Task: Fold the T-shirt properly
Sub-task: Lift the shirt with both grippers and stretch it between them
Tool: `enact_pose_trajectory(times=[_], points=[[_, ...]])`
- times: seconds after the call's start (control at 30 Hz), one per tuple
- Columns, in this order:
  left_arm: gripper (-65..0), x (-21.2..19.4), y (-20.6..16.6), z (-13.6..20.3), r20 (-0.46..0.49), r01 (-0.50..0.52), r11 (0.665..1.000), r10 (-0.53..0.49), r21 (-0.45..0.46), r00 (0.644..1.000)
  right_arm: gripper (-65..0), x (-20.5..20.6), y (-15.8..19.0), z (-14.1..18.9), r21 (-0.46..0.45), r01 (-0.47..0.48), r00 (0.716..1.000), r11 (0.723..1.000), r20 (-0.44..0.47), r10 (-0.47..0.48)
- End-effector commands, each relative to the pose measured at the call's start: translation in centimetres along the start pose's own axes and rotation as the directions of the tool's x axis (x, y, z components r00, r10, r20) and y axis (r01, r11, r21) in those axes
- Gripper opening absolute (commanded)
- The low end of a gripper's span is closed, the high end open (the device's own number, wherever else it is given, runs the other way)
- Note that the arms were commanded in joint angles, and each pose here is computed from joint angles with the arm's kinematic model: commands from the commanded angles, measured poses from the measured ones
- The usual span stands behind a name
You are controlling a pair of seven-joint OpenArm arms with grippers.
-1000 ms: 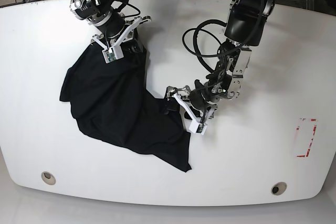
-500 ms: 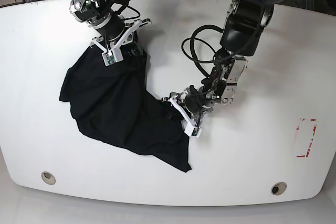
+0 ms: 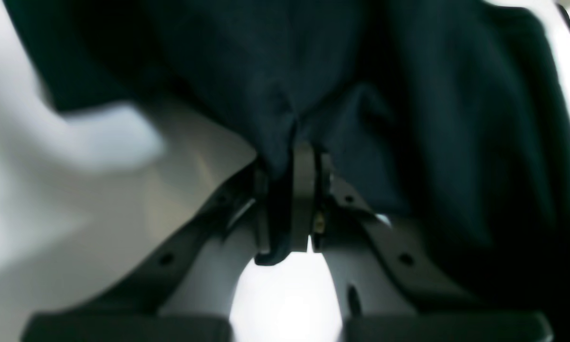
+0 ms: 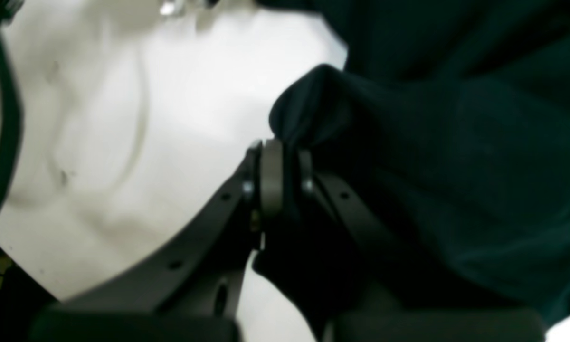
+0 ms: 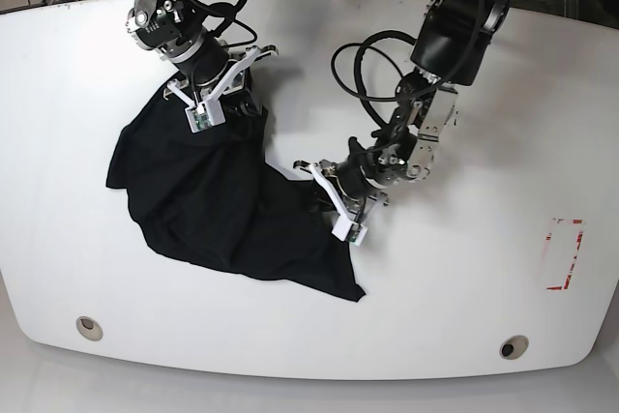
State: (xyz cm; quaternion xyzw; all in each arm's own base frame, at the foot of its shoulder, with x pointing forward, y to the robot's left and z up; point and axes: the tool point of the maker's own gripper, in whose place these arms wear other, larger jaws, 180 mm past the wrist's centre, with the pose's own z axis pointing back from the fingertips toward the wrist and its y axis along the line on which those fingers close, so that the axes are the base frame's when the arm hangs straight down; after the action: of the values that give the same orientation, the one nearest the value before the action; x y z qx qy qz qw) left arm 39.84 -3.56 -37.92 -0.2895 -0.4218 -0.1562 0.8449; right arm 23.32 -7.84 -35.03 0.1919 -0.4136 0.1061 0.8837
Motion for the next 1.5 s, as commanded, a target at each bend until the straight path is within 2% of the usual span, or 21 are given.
enact_pose_trajectory(times=[0.0, 0.13, 0.37, 0.53, 0.63, 0.77, 0.9, 1.03, 1.17, 1.33, 1.47], points=[[-65.0, 4.0, 0.1, 2.0, 0.09, 0.064, 0.998, -0.064, 0.003, 0.994, -64.8, 1.9, 0.1, 0.1, 0.006, -0.016, 0.998, 1.0, 0.061, 0.016], [-65.0, 5.8, 1.9, 5.4, 0.135, 0.077, 0.995, -0.084, 0.057, 0.987, -64.8, 2.6, -0.7, 0.1, -0.007, -0.05, 0.997, 0.999, 0.066, 0.05], [-65.0, 9.2, 6.1, 11.3, 0.2, 0.057, 0.979, -0.097, 0.194, 0.975, -64.8, 6.1, -1.6, -0.3, -0.026, -0.096, 0.986, 0.995, 0.134, 0.098], [-65.0, 11.9, 8.0, 15.2, 0.231, 0.08, 0.958, -0.147, 0.277, 0.962, -64.7, 9.5, -2.9, -0.2, -0.058, -0.176, 0.965, 0.983, 0.184, 0.184], [-65.0, 14.4, 8.4, 17.5, 0.285, 0.088, 0.943, -0.184, 0.32, 0.941, -64.7, 11.7, -3.3, -0.1, -0.076, -0.204, 0.95, 0.976, 0.225, 0.216], [-65.0, 17.7, 8.8, 20.3, 0.347, 0.097, 0.923, -0.235, 0.372, 0.908, -64.4, 16.0, -3.7, 0.3, -0.108, -0.249, 0.914, 0.962, 0.304, 0.271], [-65.0, 20.6, 9.1, 22.7, 0.399, 0.094, 0.906, -0.273, 0.413, 0.876, -64.4, 19.0, -4.5, 0.5, -0.139, -0.286, 0.884, 0.948, 0.344, 0.317], [-65.0, 23.7, 9.2, 24.9, 0.44, 0.087, 0.89, -0.304, 0.447, 0.845, -64.4, 23.1, -5.4, 1.5, -0.19, -0.333, 0.836, 0.923, 0.394, 0.383], [-65.0, 26.5, 9.1, 26.7, 0.486, 0.079, 0.88, -0.331, 0.468, 0.809, -64.4, 26.5, -5.4, 2.3, -0.215, -0.353, 0.795, 0.911, 0.445, 0.413], [-65.0, 30.6, 8.2, 29.2, 0.543, 0.095, 0.864, -0.392, 0.494, 0.743, -64.4, 30.7, -6.5, 3.9, -0.277, -0.389, 0.739, 0.879, 0.476, 0.477], [-65.0, 33.5, 7.3, 31.2, 0.577, 0.11, 0.85, -0.439, 0.515, 0.689, -64.4, 34.3, -6.3, 5.8, -0.323, -0.403, 0.681, 0.856, 0.52, 0.517]])
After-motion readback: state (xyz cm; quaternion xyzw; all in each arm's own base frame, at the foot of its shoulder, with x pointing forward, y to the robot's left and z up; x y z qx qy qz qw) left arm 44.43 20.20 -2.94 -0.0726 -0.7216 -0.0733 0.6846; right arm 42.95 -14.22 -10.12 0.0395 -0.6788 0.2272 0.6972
